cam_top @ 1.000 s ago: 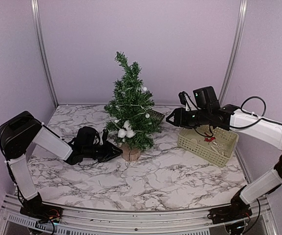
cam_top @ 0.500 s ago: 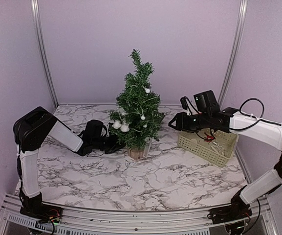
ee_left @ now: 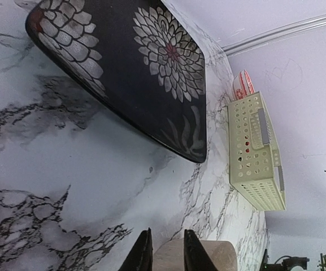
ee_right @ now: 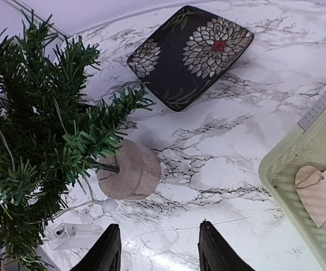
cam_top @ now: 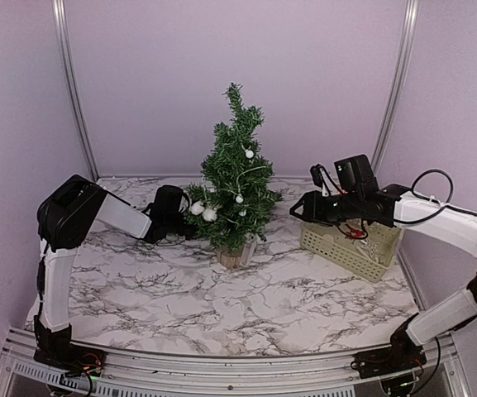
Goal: Decorate the small christmas tree
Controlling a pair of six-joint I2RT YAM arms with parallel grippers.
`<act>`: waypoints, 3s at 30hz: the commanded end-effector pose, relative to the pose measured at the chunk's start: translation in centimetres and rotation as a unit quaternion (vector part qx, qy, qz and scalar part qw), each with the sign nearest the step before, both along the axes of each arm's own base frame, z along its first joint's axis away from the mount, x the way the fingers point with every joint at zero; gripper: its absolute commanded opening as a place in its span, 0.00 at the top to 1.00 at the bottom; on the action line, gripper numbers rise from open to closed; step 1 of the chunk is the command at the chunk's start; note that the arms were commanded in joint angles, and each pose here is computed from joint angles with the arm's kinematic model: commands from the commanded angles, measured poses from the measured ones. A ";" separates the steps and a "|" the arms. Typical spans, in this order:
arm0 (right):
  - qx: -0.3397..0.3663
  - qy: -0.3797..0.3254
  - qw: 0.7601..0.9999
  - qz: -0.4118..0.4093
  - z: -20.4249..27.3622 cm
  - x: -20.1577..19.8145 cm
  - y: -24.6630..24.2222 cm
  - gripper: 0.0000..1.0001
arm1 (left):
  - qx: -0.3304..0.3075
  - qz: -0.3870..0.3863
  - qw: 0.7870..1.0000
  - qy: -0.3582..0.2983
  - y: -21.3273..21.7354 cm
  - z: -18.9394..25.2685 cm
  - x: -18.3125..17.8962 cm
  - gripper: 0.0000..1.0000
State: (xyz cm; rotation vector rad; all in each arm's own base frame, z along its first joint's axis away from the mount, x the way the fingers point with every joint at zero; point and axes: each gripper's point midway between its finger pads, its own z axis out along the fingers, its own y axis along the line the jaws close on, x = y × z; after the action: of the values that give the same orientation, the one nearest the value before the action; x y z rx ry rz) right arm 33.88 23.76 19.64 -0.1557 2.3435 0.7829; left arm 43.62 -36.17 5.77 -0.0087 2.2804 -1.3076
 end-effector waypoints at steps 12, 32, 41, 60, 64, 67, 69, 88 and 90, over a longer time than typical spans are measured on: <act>0.046 0.042 0.996 0.060 -4.8 -0.2 6.1 0.63 | 0.041 0.021 0.999 0.023 6.6 1.5 -7.4 0.64; 0.115 0.072 0.988 0.068 -11.1 1.8 12.8 0.65 | 0.005 -0.005 0.999 0.037 3.7 1.4 -9.8 0.59; 0.147 0.088 0.982 0.078 -11.8 0.9 15.1 0.69 | 0.010 -0.006 0.999 0.031 3.0 0.9 -9.1 0.59; 0.176 0.114 0.972 0.102 -12.3 -1.7 19.2 0.76 | -0.002 -0.010 1.000 0.023 2.7 -0.1 -4.1 0.89; 0.181 0.115 0.971 0.104 -12.1 -1.8 19.4 0.77 | -0.008 -0.023 1.000 0.015 2.3 0.1 -2.9 0.90; 0.173 0.110 0.974 0.099 -11.9 -1.7 19.1 0.77 | 0.000 -0.001 1.000 0.019 4.0 0.2 -2.1 0.86; 0.171 0.108 0.974 0.098 -11.8 -1.7 18.9 0.77 | 0.008 0.019 1.000 0.007 5.6 0.9 -1.8 0.81; 0.073 0.100 0.992 0.015 -6.7 -3.6 9.1 0.68 | 0.127 0.196 0.972 -0.038 20.4 4.7 -4.9 0.45; 0.050 0.107 0.993 0.000 -6.3 -3.8 6.9 0.67 | 0.153 0.215 0.963 -0.055 22.0 5.8 -5.0 0.42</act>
State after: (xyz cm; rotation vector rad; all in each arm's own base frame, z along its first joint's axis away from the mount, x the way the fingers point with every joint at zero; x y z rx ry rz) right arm 30.94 35.62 15.07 -0.0938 2.3453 1.1809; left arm 38.76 -17.93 10.59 -0.2875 2.2088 -0.9469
